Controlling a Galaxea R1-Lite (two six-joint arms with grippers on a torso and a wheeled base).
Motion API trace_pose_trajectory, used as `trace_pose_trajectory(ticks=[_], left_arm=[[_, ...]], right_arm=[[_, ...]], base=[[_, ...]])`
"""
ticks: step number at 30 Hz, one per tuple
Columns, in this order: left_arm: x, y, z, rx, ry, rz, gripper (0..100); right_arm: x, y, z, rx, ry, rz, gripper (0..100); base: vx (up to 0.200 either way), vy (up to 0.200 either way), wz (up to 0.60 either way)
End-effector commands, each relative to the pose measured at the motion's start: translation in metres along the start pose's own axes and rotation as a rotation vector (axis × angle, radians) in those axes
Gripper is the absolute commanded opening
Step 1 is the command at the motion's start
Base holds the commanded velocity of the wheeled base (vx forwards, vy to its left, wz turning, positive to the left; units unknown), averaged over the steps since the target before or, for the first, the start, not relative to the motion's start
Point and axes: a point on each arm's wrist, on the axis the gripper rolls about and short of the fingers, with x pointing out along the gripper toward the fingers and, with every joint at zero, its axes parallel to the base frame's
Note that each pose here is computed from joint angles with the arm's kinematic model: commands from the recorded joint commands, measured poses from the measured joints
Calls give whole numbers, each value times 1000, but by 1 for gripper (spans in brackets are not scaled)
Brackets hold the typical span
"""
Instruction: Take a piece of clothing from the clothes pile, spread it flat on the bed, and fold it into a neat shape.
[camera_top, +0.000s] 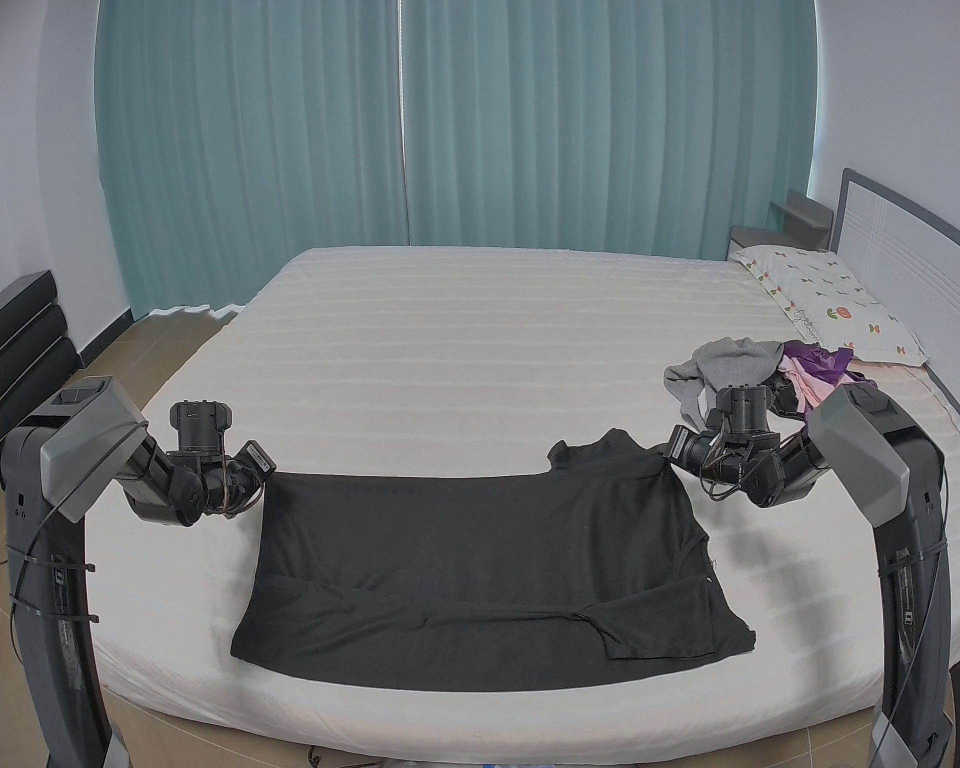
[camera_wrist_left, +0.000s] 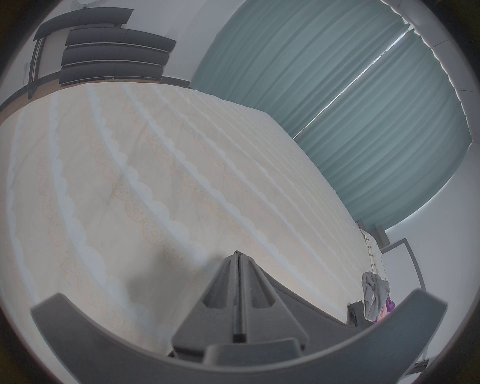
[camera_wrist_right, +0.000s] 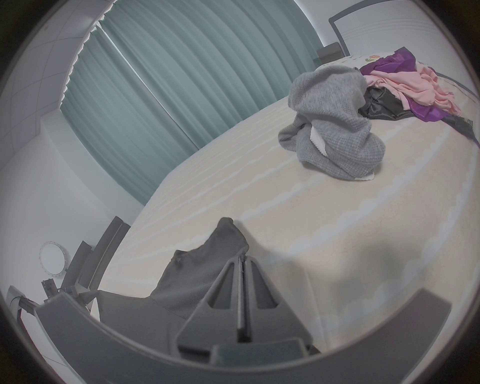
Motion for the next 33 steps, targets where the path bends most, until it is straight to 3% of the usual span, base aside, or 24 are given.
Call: trace_pose_trajectory(ticks=[1, 13, 33], left_arm=[[-9, -2, 5, -3, -12, -5, 0], [-17, -2, 12, -12, -28, -9, 0], [-29, 2, 3, -6, -32, -24, 0]], right_arm=[[-11, 7, 7, -2, -27, 16, 0], [-25, 13, 15, 44, -94, 23, 0], [-51, 7, -7, 48, 10, -7, 0]], base=[[0, 0, 0], [0, 0, 0], [0, 0, 0]])
